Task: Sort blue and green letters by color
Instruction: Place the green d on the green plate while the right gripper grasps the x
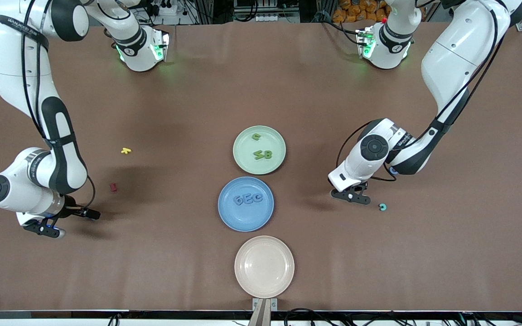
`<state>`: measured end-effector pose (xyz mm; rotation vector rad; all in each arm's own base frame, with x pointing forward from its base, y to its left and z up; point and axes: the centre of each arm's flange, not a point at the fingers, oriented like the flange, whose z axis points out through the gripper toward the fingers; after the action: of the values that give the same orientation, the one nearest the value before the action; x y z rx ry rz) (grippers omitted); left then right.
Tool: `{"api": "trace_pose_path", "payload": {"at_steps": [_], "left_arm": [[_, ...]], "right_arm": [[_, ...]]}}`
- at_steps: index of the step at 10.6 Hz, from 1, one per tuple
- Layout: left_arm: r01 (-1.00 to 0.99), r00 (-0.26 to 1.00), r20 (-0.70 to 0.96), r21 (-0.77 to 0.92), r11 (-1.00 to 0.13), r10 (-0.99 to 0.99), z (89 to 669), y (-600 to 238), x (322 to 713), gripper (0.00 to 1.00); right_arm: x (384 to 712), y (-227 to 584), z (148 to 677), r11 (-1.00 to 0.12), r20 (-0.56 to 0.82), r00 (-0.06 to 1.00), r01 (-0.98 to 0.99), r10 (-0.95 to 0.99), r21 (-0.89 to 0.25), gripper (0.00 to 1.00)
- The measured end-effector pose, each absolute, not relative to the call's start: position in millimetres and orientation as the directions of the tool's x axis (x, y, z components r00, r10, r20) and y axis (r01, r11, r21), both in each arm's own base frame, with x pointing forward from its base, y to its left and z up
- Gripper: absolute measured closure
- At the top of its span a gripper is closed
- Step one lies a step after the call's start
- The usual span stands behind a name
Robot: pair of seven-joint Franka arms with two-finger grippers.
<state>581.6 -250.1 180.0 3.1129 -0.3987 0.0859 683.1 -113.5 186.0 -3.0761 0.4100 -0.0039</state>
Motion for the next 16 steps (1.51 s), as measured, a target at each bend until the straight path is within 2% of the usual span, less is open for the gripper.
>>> {"api": "trace_pose_path", "payload": {"at_steps": [3,6,7,8,9,12,14,16], "left_arm": [[-0.279,0.958,0.069,-0.007,-0.96,-0.279,188.6,-266.1,581.7,0.73],[-0.254,0.967,0.038,0.008,-0.967,-0.254,219.1,-333.5,558.8,0.73],[-0.234,0.972,0.032,0.017,-0.972,-0.234,228.5,-361.7,546.7,0.73],[-0.207,0.978,0.024,0.024,-0.978,-0.207,236.3,-390.8,532.0,0.73],[-0.174,0.985,0.015,0.033,-0.984,-0.174,244.2,-419.2,516.5,0.73],[-0.083,0.996,-0.016,0.065,-0.994,-0.084,259.1,-485.5,468.6,0.73],[-0.051,0.998,-0.02,0.063,-0.997,-0.053,259.0,-510.2,443.2,0.73],[-0.017,1.0,-0.023,0.06,-0.998,-0.018,258.1,-516.6,436.3,0.73]], "right_arm": [[684.5,-114.7,181.7,-0.964,0.017,0.964,-0.265,-0.265,-0.036,0.0],[683.1,-114.8,172.1,-0.963,0.012,0.963,-0.268,-0.269,-0.034,0.01],[682.8,-114.8,170.7,-0.963,0.01,0.963,-0.269,-0.269,-0.034,0.08],[682.6,-114.5,170.0,-0.963,0.009,0.963,-0.269,-0.269,-0.034,0.1],[682.4,-113.8,169.6,-0.963,0.006,0.963,-0.268,-0.268,-0.035,0.17],[683.9,-112.9,174.4,-0.962,0.012,0.963,-0.27,-0.271,-0.041,0.61],[684.0,-113.4,176.8,-0.962,0.011,0.962,-0.271,-0.272,-0.042,0.63],[684.2,-113.2,177.2,-0.962,0.01,0.962,-0.271,-0.271,-0.043,0.64]]}}
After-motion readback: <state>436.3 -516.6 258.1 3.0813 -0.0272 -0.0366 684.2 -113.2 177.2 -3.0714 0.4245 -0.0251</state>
